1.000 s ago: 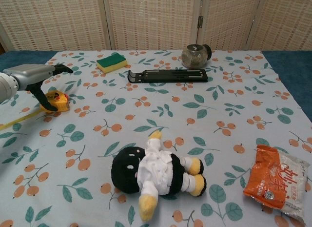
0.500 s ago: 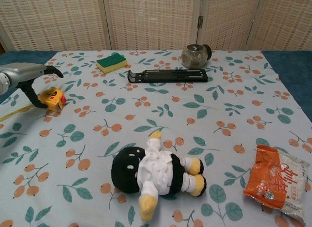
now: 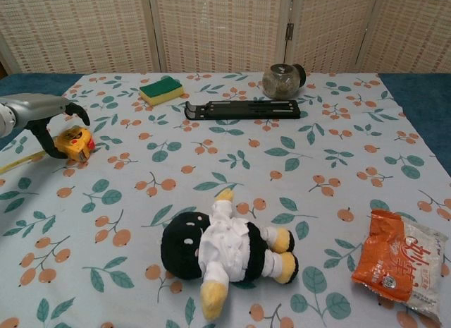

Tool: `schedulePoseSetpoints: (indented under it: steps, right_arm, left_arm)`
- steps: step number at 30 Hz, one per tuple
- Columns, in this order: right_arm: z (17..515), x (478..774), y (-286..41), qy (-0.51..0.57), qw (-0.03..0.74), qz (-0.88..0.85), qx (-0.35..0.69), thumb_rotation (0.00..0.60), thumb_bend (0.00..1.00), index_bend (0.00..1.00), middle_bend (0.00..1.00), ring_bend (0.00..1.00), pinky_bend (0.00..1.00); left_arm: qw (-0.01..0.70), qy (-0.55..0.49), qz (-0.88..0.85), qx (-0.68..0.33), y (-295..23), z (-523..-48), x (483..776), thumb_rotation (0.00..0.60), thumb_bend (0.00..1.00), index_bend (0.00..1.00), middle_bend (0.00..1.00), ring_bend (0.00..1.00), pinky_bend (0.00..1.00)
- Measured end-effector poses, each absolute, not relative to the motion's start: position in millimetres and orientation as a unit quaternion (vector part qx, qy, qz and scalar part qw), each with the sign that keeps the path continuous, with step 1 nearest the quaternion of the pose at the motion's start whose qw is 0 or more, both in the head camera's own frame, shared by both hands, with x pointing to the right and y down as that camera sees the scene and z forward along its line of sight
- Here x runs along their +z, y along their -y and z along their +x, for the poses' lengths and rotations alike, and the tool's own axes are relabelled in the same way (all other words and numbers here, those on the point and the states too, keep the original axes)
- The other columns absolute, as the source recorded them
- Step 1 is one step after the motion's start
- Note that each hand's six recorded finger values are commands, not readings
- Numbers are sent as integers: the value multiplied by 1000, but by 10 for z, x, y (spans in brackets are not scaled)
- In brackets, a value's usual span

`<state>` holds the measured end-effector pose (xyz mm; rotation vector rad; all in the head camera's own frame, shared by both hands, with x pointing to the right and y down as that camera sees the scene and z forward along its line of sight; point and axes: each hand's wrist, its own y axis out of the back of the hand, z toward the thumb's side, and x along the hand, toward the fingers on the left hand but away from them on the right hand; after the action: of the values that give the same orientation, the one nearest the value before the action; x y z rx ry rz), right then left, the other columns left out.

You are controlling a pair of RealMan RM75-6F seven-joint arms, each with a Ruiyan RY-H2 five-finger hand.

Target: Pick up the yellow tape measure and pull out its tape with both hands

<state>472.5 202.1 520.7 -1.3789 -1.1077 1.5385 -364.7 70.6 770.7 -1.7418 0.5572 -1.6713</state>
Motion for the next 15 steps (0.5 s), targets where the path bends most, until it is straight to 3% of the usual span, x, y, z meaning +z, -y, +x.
schedulePoseSetpoints:
  steps: [11, 15]
  right_arm:
    - [4748, 5216, -2032, 436, 385, -540, 609, 600, 308, 0, 22, 62, 0]
    - [4718, 5223, -2015, 433, 387, -545, 605, 600, 307, 0, 28, 68, 0]
  left_arm:
    - [331, -218, -667, -631, -690, -3614, 7724, 600, 250, 474, 386, 311, 6]
    - [310, -234, -678, -624, -701, -3587, 7737, 600, 269, 578, 497, 400, 82]
